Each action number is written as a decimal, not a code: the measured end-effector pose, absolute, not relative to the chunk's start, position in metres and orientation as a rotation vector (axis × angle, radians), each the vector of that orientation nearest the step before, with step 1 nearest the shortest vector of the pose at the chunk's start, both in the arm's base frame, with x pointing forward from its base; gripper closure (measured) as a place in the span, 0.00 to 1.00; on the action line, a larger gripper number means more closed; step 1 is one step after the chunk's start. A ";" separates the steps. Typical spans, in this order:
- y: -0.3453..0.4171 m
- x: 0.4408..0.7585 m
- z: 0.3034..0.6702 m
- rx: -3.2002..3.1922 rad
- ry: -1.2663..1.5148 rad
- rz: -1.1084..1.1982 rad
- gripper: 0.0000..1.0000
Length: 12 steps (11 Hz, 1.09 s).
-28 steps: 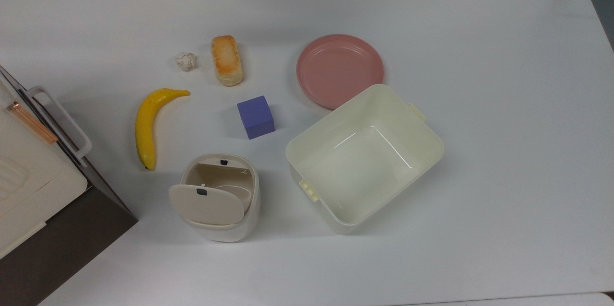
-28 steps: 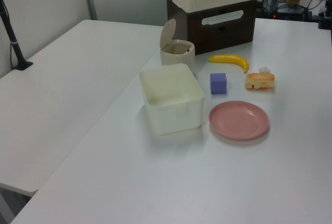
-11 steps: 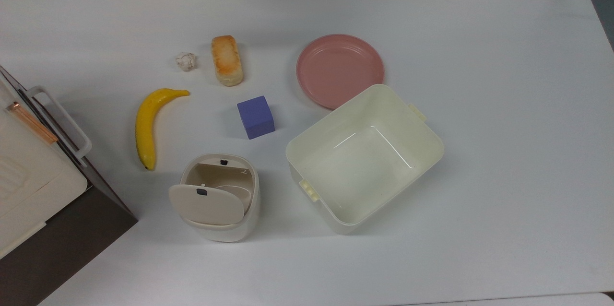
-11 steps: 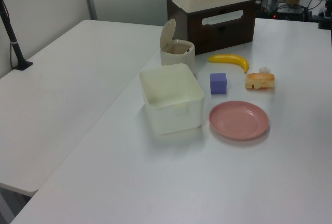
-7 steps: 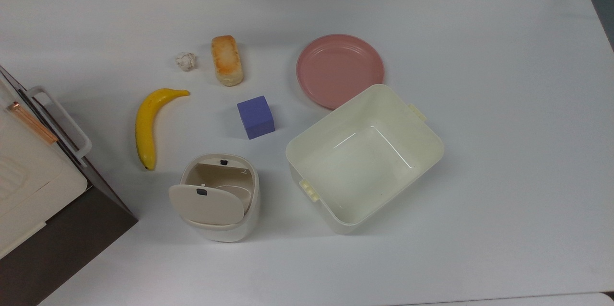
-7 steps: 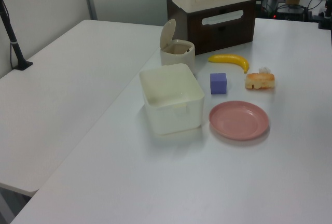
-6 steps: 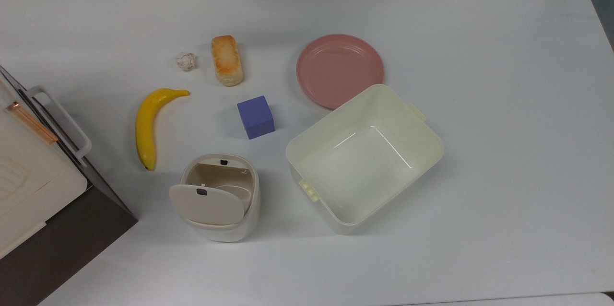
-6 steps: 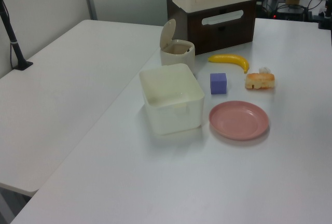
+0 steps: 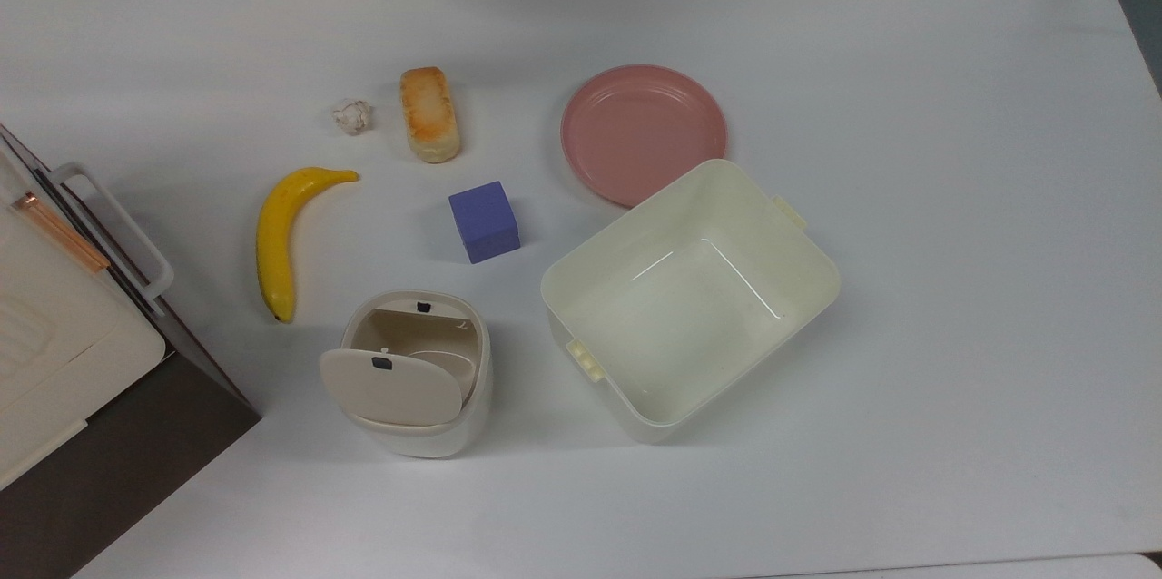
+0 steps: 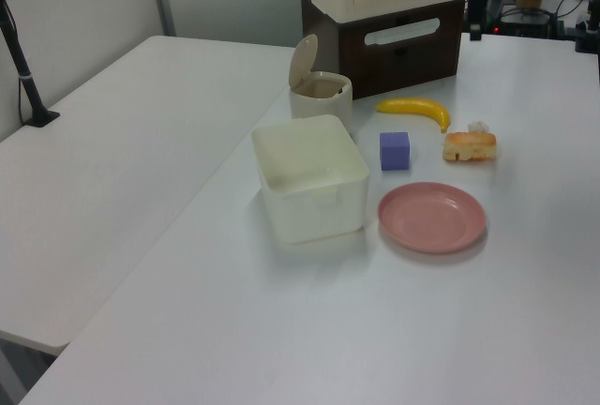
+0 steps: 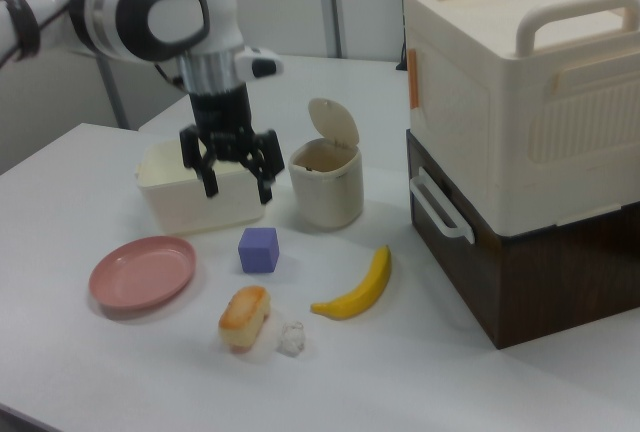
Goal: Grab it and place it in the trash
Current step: 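Move the gripper over the white paper ball beside the bread roll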
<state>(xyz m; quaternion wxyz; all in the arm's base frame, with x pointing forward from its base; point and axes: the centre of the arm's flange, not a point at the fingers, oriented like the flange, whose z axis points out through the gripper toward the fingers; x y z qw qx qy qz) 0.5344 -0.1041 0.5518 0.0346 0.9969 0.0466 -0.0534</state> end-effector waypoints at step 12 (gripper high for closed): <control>-0.144 0.540 0.362 2.931 0.338 -0.391 0.00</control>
